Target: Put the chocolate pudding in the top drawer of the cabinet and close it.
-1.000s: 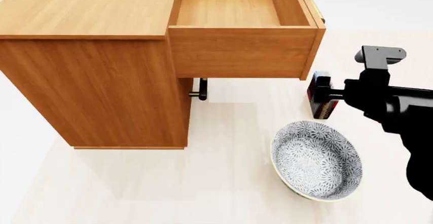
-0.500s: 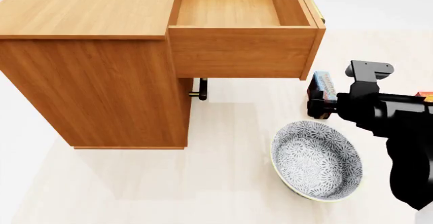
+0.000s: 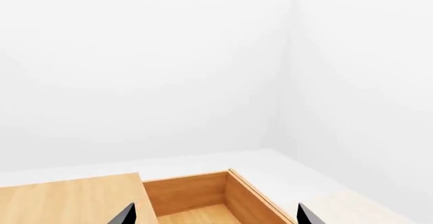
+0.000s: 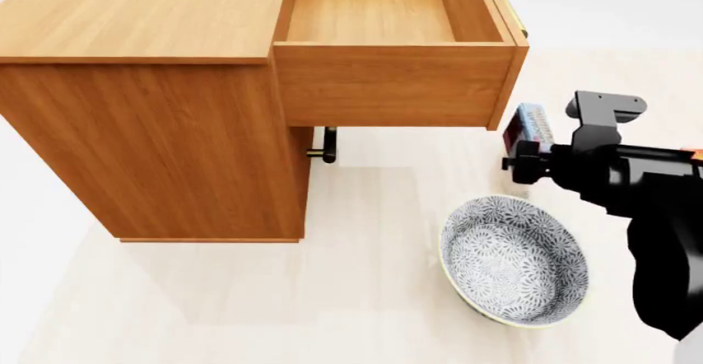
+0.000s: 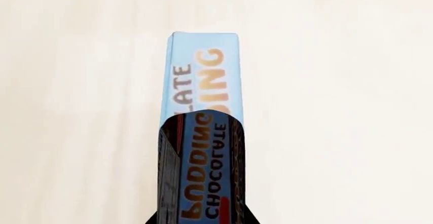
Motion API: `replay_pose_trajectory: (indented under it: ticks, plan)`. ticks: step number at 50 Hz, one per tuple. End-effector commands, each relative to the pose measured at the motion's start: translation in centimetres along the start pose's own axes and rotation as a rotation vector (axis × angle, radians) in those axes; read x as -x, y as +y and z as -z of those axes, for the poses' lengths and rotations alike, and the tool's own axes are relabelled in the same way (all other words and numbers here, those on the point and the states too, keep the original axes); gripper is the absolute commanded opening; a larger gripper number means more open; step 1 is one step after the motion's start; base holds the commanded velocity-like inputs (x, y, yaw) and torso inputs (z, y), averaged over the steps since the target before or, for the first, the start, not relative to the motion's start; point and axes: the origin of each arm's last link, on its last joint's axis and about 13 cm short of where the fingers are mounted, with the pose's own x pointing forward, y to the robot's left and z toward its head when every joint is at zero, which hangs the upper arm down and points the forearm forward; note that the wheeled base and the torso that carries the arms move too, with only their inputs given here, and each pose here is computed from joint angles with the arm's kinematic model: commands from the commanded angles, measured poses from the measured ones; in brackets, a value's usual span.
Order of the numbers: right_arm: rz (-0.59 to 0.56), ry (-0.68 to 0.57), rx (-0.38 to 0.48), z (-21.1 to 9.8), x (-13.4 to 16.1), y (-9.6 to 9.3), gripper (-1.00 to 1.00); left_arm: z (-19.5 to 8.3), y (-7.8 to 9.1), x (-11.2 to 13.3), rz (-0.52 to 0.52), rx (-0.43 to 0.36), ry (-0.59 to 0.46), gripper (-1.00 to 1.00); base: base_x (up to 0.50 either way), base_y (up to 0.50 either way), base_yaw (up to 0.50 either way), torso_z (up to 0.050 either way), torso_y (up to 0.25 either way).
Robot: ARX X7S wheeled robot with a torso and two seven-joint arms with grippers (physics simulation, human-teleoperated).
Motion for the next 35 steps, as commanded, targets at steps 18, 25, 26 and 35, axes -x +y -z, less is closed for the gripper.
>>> replay_pose_trajectory:
  ticks: [18,25,26,35]
  plan:
    - [0.056,-0.218,0.021,-8.4,6.3,-1.1,-1.00,0.1,-0.1,1.3,-0.028,-0.001,-0.031,1.00,0.00,0.00,0.00,0.000,0.000]
    - [0.086,-0.274,0.097,-12.3,9.4,-0.8,-1.00,0.0,0.0,1.7,-0.046,-0.004,-0.051,1.00,0.00,0.00,0.00,0.000,0.000]
    - [0.089,-0.285,0.108,-12.8,9.8,-0.7,-1.00,0.1,0.0,1.7,-0.047,-0.003,-0.052,1.00,0.00,0.00,0.00,0.000,0.000]
    - [0.061,-0.350,0.210,-17.4,13.2,0.9,-1.00,0.3,0.2,1.8,-0.048,-0.005,-0.055,1.00,0.00,0.00,0.00,0.000,0.000]
